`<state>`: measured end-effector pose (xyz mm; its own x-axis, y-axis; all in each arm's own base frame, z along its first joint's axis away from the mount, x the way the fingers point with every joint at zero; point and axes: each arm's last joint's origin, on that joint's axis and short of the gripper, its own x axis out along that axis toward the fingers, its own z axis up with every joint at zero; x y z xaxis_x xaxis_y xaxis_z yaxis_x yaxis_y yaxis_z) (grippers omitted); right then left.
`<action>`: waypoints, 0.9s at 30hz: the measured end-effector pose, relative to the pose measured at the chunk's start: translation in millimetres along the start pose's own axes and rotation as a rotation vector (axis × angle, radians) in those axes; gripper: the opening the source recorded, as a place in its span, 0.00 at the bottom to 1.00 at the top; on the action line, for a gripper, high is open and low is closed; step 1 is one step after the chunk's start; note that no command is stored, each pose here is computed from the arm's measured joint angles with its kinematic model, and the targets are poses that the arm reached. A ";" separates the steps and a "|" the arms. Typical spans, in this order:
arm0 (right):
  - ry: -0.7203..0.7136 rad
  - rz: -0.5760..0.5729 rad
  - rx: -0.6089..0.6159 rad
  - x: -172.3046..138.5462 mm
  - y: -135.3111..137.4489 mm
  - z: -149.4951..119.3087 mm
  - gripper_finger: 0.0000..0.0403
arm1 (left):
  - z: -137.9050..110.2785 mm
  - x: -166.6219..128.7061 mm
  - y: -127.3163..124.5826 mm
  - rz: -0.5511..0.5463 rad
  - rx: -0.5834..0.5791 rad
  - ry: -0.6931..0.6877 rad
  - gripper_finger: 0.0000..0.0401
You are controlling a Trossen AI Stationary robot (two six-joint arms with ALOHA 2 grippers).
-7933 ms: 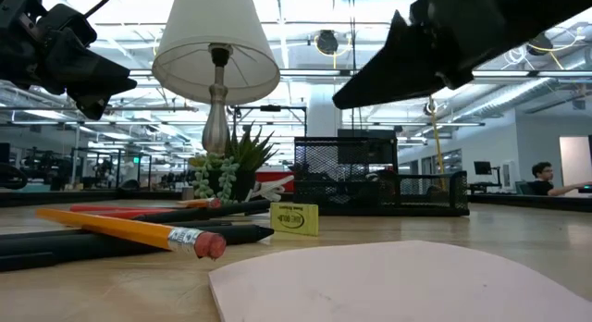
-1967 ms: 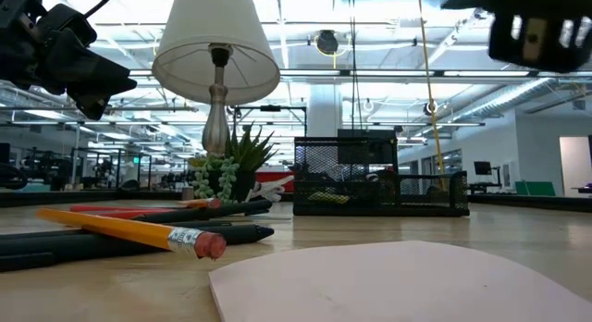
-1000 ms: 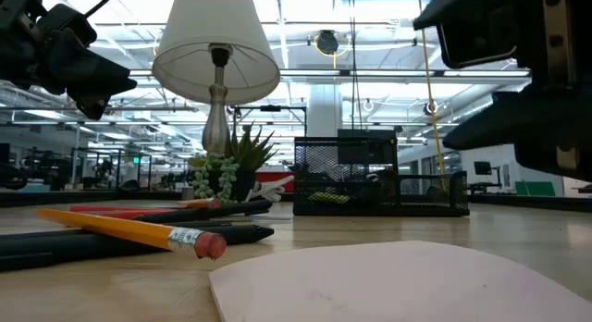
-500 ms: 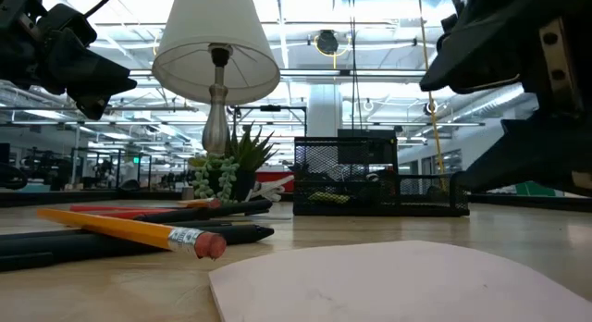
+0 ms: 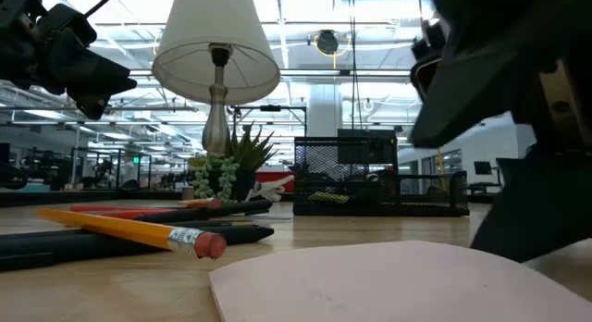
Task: Pick and place office supplies into organizer
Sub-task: Put the pink sticky notes into the desk organizer
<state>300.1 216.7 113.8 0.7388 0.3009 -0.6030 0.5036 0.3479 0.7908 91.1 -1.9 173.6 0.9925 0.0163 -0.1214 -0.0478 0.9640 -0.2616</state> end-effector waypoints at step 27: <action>0.082 0.025 -0.051 16.8 5.6 15.4 0.46 | 0.0 0.0 0.0 0.000 0.000 0.000 0.27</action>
<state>322.2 210.0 109.7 0.7109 0.3810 -0.5912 0.4605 0.3832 0.8007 91.1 -1.9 173.6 0.9925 0.0161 -0.1214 -0.0477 0.9640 -0.2616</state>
